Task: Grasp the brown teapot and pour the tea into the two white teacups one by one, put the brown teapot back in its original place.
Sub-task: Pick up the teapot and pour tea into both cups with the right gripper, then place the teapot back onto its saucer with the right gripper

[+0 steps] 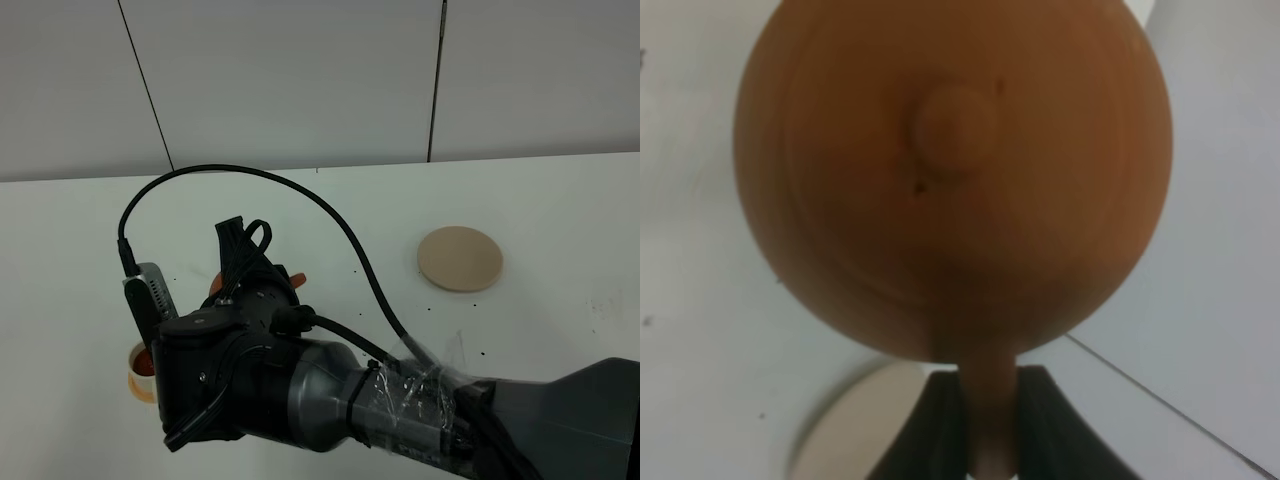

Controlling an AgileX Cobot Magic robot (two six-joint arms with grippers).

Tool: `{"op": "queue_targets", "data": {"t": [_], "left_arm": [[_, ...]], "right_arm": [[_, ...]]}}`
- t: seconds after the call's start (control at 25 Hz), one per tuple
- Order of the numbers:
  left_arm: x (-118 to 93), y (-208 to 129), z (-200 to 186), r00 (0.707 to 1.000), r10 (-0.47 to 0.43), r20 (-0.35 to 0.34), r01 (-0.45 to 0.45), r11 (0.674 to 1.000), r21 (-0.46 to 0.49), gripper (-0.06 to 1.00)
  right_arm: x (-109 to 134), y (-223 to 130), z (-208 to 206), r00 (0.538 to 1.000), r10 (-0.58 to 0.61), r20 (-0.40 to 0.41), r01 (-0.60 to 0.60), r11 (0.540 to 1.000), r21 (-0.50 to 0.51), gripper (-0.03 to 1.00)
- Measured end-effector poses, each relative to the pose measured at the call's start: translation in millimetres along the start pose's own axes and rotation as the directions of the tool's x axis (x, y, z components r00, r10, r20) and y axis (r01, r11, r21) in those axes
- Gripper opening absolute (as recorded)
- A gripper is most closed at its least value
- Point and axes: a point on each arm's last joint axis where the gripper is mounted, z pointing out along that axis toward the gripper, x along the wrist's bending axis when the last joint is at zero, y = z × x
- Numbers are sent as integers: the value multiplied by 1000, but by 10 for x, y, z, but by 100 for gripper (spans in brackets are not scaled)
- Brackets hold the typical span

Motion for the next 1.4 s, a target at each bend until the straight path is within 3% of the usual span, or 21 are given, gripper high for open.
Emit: {"op": "queue_targets", "data": {"t": [0.4,0.64,0.8,1.0,1.16,1.4], "left_arm": [[0,0,0,1000,1,0,-1,1000,0,23],[0,0,0,1000,2,0,-2,1000,0,23],[0,0,0,1000,1,0,-1,1000,0,23],[0,0,0,1000,1,0,-1,1000,0,23],[0,0,0,1000,1,0,-1,1000,0,23],[0,0,0,1000,1,0,-1,1000,0,23]], "right_arm": [[49,-87,85,979,117,-170,-122,992,-23,9],[-190,-314,29,927,244,-284,-269,962,-53,9],[-365,-480,0,864,303,-401,-365,927,-87,9],[-484,-669,38,733,317,-602,-487,862,-139,9],[-521,-771,105,643,302,-704,-570,802,-177,9],[-538,-777,112,607,258,-752,-604,764,-225,9]]}}
